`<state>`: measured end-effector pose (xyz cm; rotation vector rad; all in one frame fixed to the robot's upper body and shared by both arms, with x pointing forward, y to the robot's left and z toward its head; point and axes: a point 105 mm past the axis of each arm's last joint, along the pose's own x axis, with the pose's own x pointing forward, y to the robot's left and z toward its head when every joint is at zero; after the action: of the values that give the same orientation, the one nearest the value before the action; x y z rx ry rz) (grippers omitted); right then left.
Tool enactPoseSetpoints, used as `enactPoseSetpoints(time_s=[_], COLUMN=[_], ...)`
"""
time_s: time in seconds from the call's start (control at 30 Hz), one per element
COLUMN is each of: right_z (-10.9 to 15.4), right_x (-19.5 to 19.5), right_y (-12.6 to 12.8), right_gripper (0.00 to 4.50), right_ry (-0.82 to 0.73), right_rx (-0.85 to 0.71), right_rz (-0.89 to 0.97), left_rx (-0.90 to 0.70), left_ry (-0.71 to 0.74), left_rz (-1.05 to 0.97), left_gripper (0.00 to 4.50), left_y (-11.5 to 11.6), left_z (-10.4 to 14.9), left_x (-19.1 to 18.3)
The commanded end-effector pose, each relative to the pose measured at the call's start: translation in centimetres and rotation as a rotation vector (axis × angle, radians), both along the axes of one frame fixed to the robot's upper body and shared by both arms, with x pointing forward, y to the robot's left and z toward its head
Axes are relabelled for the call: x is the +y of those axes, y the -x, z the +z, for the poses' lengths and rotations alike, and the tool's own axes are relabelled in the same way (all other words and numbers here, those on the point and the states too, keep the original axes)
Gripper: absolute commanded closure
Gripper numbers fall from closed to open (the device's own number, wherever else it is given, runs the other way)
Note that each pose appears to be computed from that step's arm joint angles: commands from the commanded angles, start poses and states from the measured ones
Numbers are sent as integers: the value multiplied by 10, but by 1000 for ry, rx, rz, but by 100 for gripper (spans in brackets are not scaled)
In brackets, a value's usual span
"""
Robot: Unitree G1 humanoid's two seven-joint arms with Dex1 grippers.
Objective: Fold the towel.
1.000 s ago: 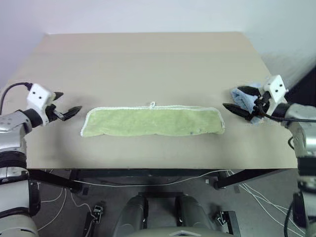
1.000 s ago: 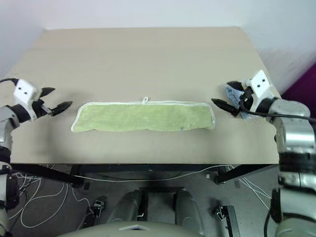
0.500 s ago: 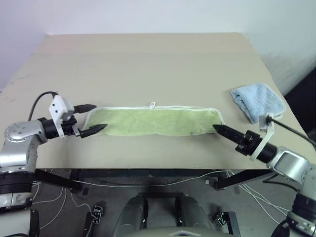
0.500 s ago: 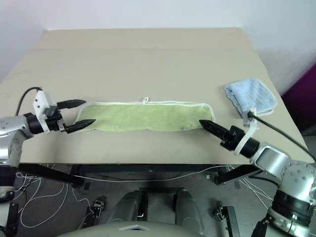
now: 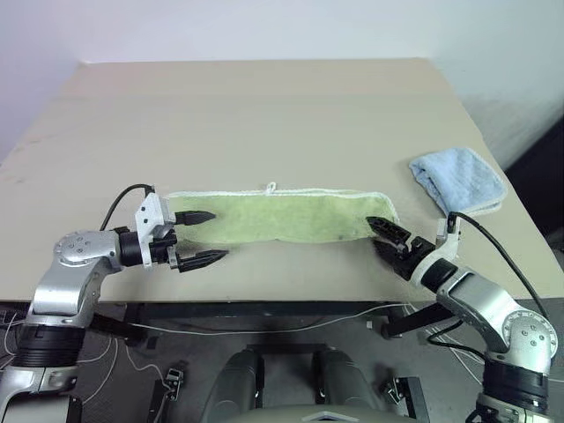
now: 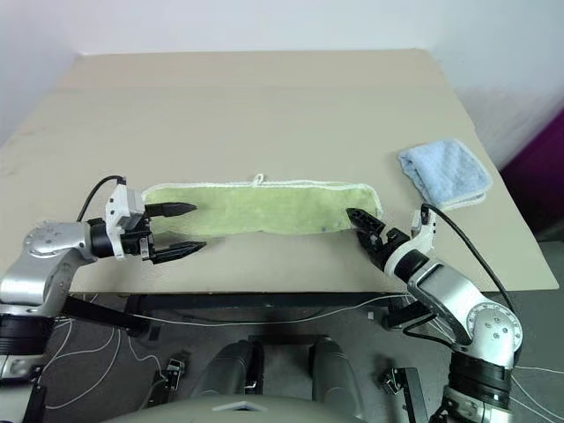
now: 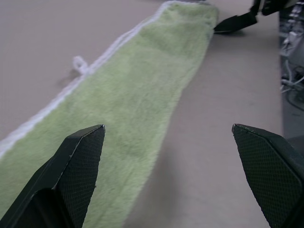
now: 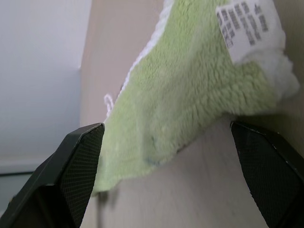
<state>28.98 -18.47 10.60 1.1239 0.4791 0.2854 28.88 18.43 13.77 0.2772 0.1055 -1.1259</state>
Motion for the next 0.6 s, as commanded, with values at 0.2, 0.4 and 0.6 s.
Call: enactPoseSetpoints(time_s=[0.2,0.4,0.6], right_z=[-3,-1,4], right_x=[-24,-33,-38], right_y=[-16,-22,-24], right_gripper=[4,128,335], right_ry=[-24,-38,-53], right_rx=[36,27,8], right_rz=[-199,-280,-312], left_rx=[-18,-17,-18], left_ry=[21,29,40], left_rz=[-38,-38,-39], left_gripper=[0,0,0], left_y=[10,9,9], left_z=[6,4,2], left_x=[-13,-16,-18])
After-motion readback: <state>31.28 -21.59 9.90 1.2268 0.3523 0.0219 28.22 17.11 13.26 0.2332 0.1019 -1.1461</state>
